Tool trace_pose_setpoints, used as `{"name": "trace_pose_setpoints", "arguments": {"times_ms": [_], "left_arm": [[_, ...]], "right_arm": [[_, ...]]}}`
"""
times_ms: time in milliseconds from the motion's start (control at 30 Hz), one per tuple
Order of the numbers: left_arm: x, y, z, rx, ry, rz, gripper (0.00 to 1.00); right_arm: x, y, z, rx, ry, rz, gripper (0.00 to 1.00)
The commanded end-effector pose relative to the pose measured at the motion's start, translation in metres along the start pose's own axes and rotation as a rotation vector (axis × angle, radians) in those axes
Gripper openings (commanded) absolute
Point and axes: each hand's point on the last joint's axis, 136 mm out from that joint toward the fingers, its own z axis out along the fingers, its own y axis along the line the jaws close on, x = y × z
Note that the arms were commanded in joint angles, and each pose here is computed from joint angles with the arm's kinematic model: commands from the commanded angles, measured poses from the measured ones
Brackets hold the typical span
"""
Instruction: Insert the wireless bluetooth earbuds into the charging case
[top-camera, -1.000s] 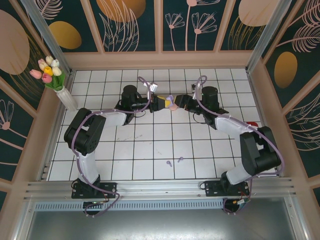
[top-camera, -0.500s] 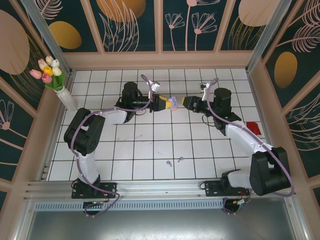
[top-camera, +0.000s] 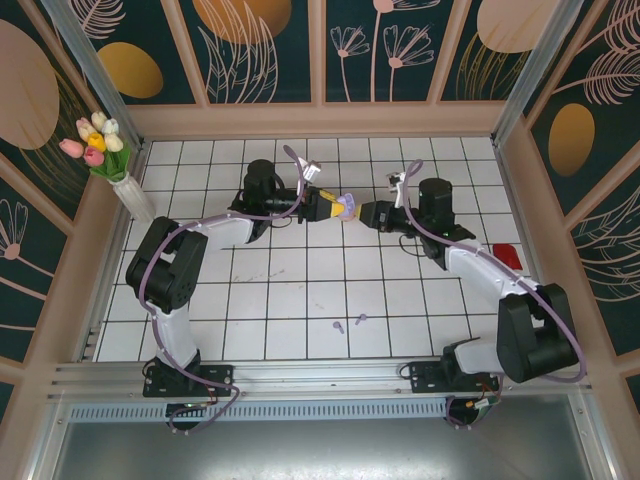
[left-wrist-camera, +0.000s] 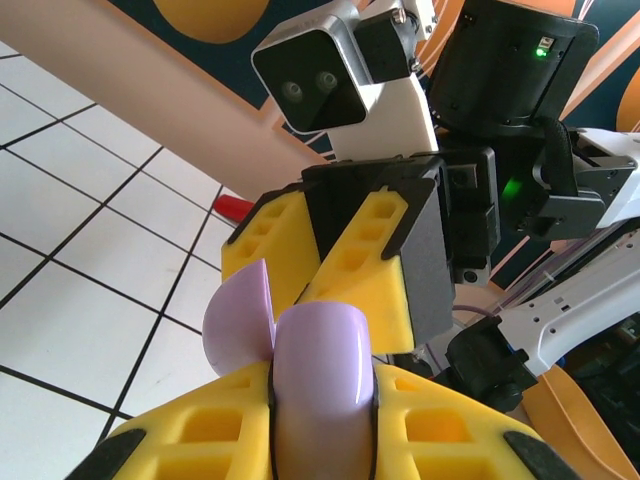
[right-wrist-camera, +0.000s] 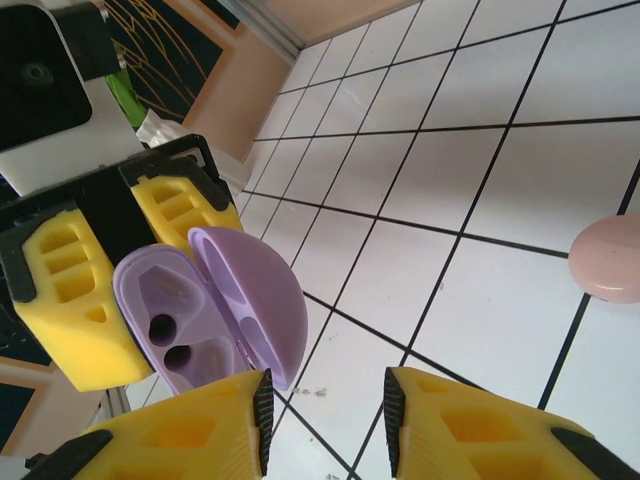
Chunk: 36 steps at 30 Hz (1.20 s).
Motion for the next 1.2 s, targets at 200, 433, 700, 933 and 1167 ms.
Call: {"name": "trace_pose_setpoints", "arguments": {"times_ms": [200, 433, 700, 933, 1167], "left_arm": [[-0.013, -0.019, 0.001, 0.037, 0.003, 0.075, 0.01], [-0.013, -0.018, 0.001, 0.035, 0.003, 0.075, 0.02], [-0.015, -0.019, 0.001, 0.037, 0.001, 0.079, 0.02], [-0.012, -0.017, 0.001, 0.036, 0.007, 0.067, 0.03], [-0.01, -0.011, 0.003, 0.021, 0.012, 0.052, 0.22]], "right_arm": [[-0.015, 0.017, 0.011, -0.046, -0.003, -0.065, 0.34], [-0.018, 0.015, 0.016, -0.045, 0.003, -0.062, 0.3], [-0.015, 0.015, 0.02, -0.049, 0.014, -0.063, 0.27], [-0.018, 0.016, 0.023, -0.046, 0.017, -0.065, 0.18], [-0.022, 0.022, 0.025, -0.042, 0.021, -0.083, 0.09]]}}
